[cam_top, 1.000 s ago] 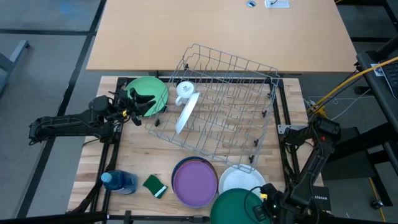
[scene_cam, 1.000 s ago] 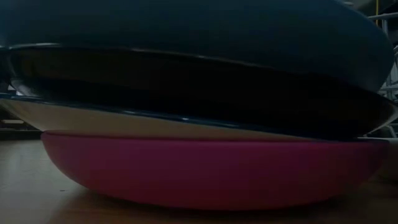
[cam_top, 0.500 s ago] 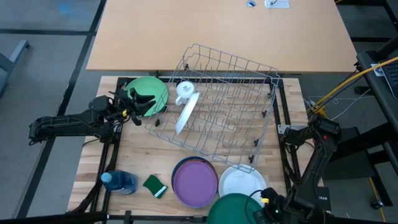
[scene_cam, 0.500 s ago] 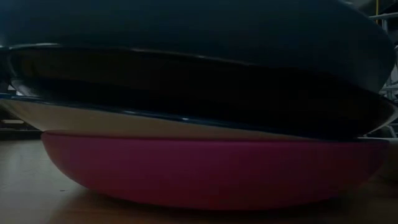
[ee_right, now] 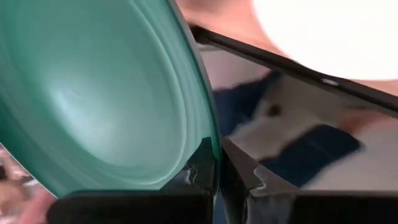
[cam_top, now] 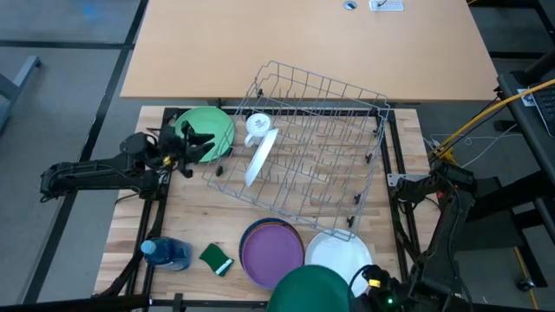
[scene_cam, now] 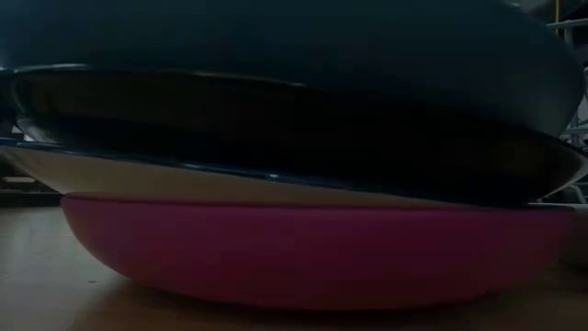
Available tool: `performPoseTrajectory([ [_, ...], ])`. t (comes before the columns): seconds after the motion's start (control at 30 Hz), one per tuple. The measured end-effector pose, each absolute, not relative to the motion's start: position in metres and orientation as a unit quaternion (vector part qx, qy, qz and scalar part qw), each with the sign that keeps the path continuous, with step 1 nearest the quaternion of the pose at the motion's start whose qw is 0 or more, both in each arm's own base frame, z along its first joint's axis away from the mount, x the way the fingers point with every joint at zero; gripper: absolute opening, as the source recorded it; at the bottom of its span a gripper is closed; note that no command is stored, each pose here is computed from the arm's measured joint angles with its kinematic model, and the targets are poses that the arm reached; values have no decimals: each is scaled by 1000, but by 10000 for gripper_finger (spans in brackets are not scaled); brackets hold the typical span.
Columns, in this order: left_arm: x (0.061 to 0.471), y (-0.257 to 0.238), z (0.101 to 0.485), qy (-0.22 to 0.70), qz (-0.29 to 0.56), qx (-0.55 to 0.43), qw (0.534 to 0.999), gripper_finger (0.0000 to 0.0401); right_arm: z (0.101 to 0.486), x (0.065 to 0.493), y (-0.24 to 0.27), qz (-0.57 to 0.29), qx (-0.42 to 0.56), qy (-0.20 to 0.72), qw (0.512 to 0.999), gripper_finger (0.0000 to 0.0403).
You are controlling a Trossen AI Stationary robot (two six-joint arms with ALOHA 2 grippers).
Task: Sort dishes
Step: Put the dark green plate in the dish rack
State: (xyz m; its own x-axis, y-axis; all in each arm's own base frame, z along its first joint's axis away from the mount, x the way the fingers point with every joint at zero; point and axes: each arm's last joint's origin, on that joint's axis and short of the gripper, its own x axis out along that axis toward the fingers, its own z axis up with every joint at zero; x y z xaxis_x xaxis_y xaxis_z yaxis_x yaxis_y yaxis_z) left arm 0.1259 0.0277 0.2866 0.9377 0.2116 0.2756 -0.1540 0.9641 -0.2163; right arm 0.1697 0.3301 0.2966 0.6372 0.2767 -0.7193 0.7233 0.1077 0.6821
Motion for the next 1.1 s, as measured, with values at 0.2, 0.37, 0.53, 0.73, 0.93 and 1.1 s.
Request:
performPoseTrajectory([
  [0.2, 117, 16, 307, -243, -77, 0, 967, 141, 305, 185, 320, -188, 660, 293, 665, 12],
  [0.37, 114, 12, 312, -270, -124, 52, 954, 141, 307, 204, 306, -211, 665, 205, 686, 12],
  [0.53, 114, 10, 312, -268, -134, 44, 953, 141, 309, 225, 288, -230, 636, 126, 726, 12],
  [0.73, 114, 8, 312, -270, -139, 48, 952, 141, 308, 248, 266, -254, 538, 131, 793, 12],
  [0.93, 114, 8, 312, -268, -143, 37, 952, 141, 323, 255, 238, -268, 422, 136, 855, 12],
  [1.1, 114, 8, 312, -269, -141, 44, 952, 141, 346, 252, 210, -278, 311, 127, 900, 12],
])
